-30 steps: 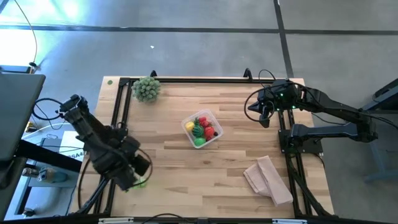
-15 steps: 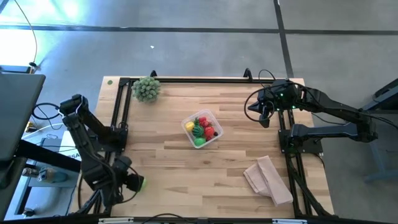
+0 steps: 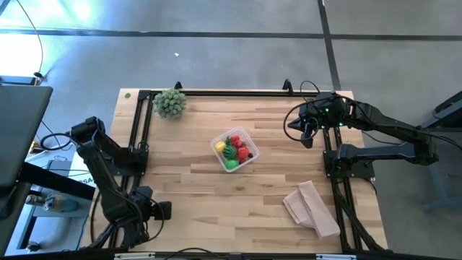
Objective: Pick and placing Produce into tupperware
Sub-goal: Put the green cabbage into the transparent bin
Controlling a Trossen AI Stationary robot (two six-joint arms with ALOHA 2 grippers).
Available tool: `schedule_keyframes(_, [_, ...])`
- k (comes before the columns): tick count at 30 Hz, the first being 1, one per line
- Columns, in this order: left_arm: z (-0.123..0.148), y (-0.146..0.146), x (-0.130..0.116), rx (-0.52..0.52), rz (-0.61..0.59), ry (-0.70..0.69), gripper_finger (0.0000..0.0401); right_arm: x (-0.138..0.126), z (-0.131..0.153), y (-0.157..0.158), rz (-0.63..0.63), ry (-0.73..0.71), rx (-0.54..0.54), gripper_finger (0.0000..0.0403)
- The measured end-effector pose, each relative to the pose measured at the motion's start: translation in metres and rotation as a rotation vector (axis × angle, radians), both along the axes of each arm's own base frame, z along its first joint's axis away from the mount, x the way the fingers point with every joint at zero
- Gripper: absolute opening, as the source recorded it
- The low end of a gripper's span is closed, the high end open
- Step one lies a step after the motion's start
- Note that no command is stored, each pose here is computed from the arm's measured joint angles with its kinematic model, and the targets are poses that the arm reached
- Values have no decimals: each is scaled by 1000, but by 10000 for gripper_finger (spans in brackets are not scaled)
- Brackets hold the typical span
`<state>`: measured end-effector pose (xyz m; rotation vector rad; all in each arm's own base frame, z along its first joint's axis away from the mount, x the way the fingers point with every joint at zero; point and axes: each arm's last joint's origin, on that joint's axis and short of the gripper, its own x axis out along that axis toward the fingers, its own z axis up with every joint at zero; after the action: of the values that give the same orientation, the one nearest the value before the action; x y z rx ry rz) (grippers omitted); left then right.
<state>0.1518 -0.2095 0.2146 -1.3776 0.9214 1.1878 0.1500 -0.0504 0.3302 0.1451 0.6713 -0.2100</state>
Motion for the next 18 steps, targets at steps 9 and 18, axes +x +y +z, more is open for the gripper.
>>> schedule_keyframes(9, [-13,0,12,9,62,38,189,0,0,0,0,0,0,4])
schedule_keyframes(18, [-14,8,29,-95,154,121,189,0,0,0,0,0,0,4])
